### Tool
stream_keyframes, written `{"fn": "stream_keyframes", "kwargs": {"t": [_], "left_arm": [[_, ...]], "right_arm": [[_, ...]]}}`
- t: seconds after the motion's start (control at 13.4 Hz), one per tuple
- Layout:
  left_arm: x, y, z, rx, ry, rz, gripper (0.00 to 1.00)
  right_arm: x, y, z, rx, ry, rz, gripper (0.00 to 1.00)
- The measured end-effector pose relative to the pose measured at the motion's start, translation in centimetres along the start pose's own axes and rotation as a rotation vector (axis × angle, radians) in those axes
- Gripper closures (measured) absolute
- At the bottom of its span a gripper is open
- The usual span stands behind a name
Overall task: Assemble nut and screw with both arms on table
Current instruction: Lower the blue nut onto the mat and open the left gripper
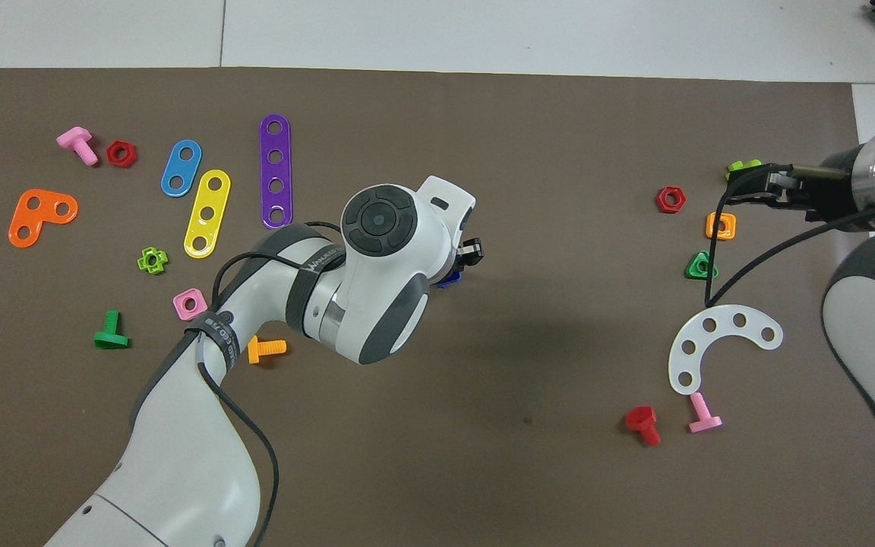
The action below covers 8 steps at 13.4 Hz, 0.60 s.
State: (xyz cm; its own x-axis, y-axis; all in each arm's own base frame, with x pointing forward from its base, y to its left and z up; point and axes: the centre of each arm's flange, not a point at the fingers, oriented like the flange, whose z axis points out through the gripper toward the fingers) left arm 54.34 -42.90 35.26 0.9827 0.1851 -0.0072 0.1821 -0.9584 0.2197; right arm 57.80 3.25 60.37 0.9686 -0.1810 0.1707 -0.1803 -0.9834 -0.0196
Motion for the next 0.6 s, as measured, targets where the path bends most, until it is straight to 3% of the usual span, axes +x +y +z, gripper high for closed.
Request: {"fn": "stream_keyframes", "kwargs": {"t": [0.6], "left_arm": [[-0.3, -0.4, 2.7, 0.010, -0.007, 0.000, 0.54]], "right_arm": [[-1.9, -0.1, -0.4, -0.006, -0.115, -0.060, 0.00]]}}
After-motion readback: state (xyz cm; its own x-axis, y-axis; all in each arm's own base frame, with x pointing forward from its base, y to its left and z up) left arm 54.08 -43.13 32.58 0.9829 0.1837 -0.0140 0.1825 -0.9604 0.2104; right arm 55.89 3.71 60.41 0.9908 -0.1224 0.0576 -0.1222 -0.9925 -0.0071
